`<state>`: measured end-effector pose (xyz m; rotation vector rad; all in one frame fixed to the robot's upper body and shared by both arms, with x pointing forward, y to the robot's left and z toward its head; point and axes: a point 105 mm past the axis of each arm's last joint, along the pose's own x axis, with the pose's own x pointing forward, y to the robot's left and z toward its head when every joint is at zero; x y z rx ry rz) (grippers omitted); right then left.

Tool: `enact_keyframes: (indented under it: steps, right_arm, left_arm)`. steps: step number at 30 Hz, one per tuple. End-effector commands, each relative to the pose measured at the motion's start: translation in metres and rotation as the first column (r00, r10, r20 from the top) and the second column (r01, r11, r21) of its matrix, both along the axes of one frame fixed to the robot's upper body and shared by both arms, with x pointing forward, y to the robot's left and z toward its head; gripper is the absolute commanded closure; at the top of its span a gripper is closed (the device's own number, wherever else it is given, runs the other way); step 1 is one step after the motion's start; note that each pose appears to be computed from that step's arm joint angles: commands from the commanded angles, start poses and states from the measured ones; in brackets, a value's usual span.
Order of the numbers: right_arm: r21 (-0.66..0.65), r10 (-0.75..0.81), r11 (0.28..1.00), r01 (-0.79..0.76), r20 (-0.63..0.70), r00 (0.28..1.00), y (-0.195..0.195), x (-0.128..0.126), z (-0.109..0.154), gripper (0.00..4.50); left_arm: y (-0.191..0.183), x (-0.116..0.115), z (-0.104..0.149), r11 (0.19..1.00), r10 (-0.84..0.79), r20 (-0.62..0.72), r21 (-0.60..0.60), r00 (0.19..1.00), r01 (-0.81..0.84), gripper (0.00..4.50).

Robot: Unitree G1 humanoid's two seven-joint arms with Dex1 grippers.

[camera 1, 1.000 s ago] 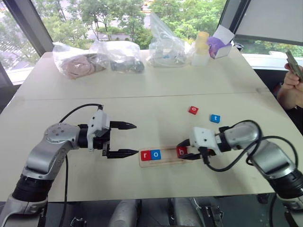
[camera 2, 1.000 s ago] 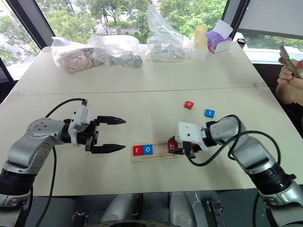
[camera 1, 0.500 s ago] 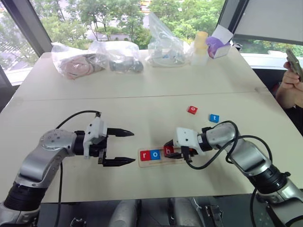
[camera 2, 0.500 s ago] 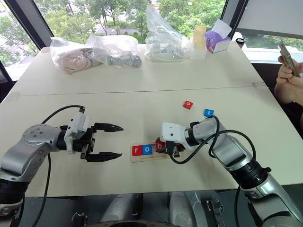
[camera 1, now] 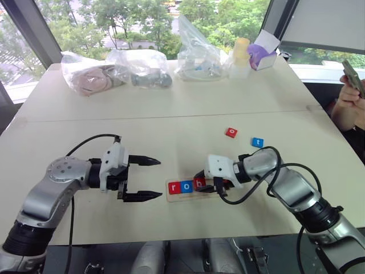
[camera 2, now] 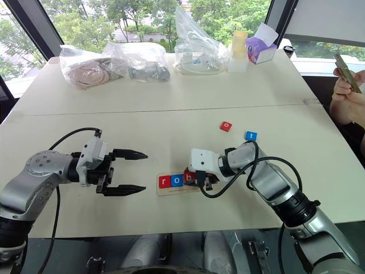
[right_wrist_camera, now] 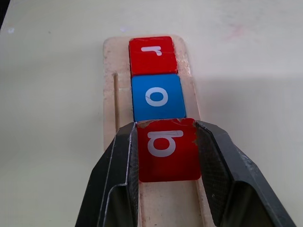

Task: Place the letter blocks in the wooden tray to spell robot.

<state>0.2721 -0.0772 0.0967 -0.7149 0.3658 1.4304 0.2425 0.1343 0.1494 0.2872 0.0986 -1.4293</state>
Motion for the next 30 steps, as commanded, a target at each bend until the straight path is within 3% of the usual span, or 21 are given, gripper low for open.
enact_keyframes:
  steps: [1,4,14,20,23,30]
  right_arm:
    - [0.017,0.012,1.000,-0.013,0.051,0.999,0.004,0.004,0.010,1.33]
    - [0.018,0.010,1.000,-0.011,0.056,0.998,0.003,0.005,0.014,0.03]
    - [0.141,-0.155,0.980,0.139,0.112,0.981,-0.019,0.032,0.055,0.03]
    - [0.298,-0.489,0.851,0.432,0.154,0.858,-0.057,0.081,0.087,0.03]
    - [0.356,-0.655,0.731,0.582,0.127,0.745,-0.073,0.099,0.093,0.03]
    - [0.389,-0.766,0.620,0.681,0.111,0.633,-0.090,0.110,0.085,0.03]
  left_arm:
    - [0.000,0.000,0.007,1.000,0.002,0.044,-0.011,0.999,-0.002,0.00]
    - [-0.001,0.000,0.006,1.000,0.007,0.044,-0.016,0.999,-0.006,0.00]
    - [0.000,0.000,0.007,1.000,0.011,0.036,-0.023,0.999,-0.010,0.00]
    - [0.004,0.002,0.007,1.000,0.013,0.041,-0.014,0.999,-0.012,0.00]
    - [0.004,0.002,0.006,1.000,0.013,0.043,-0.015,0.999,-0.013,0.00]
    - [0.004,0.003,0.003,1.000,0.013,0.046,-0.015,0.999,-0.012,0.00]
